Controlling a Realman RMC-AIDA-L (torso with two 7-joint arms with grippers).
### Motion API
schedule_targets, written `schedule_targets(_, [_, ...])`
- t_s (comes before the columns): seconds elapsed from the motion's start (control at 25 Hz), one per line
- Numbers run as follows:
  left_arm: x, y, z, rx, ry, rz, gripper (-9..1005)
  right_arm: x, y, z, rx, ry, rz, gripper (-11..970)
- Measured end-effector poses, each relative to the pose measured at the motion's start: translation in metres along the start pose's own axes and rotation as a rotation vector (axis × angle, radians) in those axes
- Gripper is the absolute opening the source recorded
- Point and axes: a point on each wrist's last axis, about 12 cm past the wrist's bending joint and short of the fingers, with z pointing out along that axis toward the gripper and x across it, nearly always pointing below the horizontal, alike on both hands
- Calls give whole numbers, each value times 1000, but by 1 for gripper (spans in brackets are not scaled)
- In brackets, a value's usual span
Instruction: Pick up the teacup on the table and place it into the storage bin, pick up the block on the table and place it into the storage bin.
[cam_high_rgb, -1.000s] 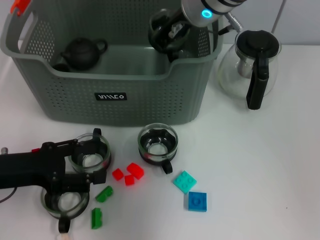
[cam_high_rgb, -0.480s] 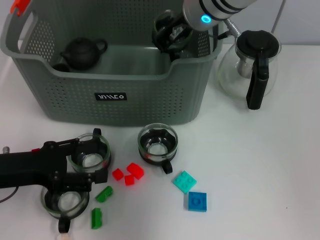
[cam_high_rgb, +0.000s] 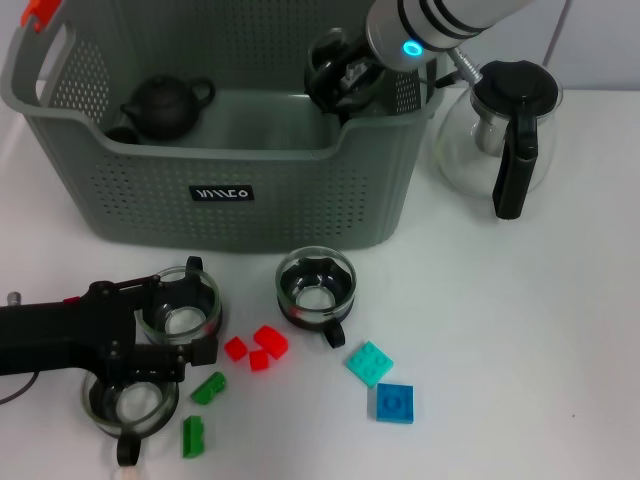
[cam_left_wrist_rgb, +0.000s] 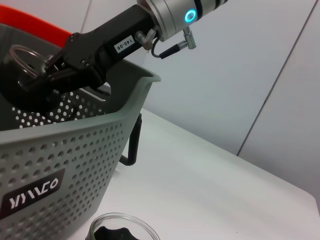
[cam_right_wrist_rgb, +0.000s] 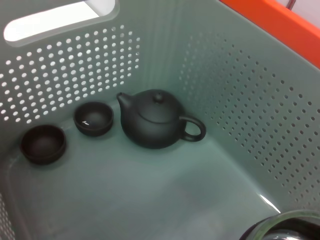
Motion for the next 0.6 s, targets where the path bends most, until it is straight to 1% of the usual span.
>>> schedule_targets(0.6, [0,0,1,-1,0,1,904,0,1,-1,-5,13,-4,73])
